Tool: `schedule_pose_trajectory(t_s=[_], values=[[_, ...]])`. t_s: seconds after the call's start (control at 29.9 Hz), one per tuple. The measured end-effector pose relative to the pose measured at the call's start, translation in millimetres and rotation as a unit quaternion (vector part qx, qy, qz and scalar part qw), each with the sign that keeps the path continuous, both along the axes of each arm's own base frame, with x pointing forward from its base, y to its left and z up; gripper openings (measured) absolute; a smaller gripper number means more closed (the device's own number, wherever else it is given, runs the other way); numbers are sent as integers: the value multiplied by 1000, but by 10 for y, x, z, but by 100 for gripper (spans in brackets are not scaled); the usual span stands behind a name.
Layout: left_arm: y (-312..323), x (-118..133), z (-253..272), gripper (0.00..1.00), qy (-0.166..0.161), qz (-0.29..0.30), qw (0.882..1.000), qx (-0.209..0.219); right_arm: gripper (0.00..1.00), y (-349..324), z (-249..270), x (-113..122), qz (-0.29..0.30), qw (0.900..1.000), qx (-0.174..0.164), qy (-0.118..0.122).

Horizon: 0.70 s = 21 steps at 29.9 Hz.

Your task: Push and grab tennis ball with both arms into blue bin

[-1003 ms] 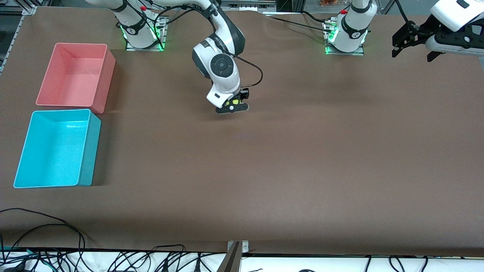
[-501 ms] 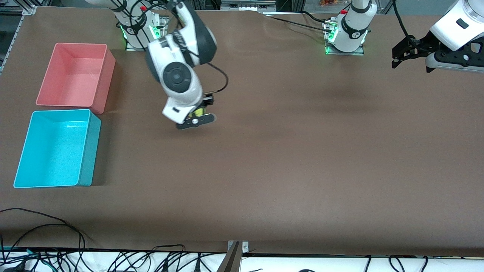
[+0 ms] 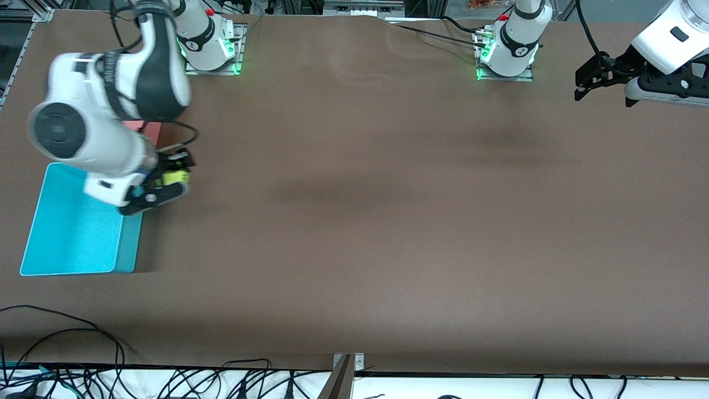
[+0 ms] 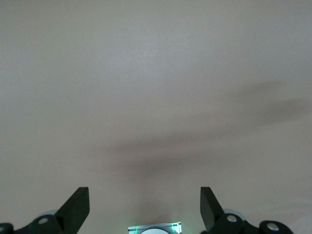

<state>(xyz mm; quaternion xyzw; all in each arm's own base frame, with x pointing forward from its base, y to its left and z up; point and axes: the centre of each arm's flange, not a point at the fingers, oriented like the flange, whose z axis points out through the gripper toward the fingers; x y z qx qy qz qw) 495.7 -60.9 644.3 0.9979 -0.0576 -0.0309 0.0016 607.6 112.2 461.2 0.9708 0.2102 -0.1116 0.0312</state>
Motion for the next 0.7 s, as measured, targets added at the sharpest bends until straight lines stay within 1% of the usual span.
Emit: schedule_pose_trajectory(t_s=[0.13, 0.23, 0.33, 0.7], values=[[45, 6, 12, 100, -1, 5, 1000, -1, 65, -408, 61, 45, 10, 1000, 5, 0], [95, 24, 49, 100, -7, 10, 1000, -2, 65, -529, 58, 57, 11, 1000, 7, 1], [117, 79, 112, 100, -15, 12, 1000, -3, 65, -460, 18, 57, 17, 1000, 5, 5], [110, 248, 85, 100, -15, 13, 1000, -4, 65, -348, -21, 61, 26, 1000, 1, 7]])
